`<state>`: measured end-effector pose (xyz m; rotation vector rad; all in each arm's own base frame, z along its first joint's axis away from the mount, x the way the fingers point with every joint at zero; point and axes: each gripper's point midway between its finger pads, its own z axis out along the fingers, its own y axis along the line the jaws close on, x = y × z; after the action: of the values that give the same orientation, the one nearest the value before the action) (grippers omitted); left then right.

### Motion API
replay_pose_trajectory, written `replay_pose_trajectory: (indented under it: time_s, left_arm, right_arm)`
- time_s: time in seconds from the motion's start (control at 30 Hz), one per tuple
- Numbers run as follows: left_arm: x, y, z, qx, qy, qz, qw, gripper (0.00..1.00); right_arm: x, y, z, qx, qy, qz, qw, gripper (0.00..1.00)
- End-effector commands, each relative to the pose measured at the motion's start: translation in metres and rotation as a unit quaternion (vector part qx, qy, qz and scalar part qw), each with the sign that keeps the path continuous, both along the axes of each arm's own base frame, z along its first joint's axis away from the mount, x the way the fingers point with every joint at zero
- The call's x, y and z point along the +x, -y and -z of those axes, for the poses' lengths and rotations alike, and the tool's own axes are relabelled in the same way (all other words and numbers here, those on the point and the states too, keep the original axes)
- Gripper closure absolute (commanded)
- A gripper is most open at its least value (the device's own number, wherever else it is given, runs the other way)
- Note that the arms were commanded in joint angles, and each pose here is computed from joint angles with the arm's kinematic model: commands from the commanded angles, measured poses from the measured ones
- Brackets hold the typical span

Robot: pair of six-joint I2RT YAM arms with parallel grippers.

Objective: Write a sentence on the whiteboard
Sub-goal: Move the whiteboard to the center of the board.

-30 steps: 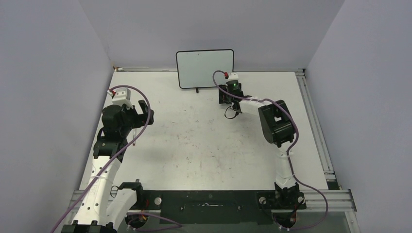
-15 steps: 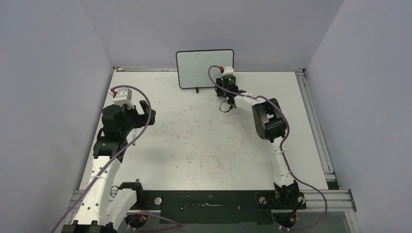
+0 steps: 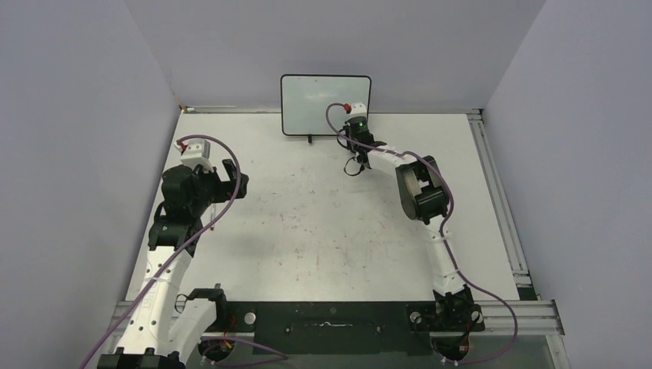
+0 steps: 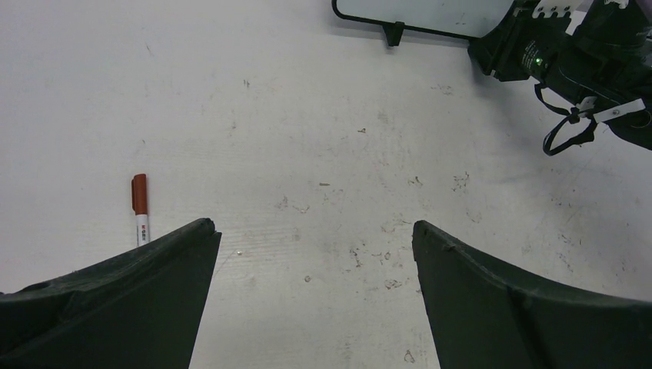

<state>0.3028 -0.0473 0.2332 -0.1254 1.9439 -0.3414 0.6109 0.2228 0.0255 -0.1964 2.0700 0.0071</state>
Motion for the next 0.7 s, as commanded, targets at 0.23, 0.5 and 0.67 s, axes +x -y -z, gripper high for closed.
replay_pose_trajectory:
  time_s: [0.23,0.5,0.67]
  left_arm:
    - [0.007,0.007,-0.017,-0.009,0.037,0.02,0.999,0.04]
    - [0.007,0.01,-0.015,-0.013,0.038,0.027,0.999,0.04]
    - [0.006,0.013,-0.014,-0.018,0.036,0.034,0.999,0.04]
  right_arm:
    - [-0.05,0.025,0.007,-0.057,-0.001,0.011,0.998,0.95]
    - [-0.096,0.03,0.001,-0.079,-0.004,0.012,0.997,0.95]
    - [-0.132,0.032,-0.001,-0.069,-0.012,0.012,0.997,0.95]
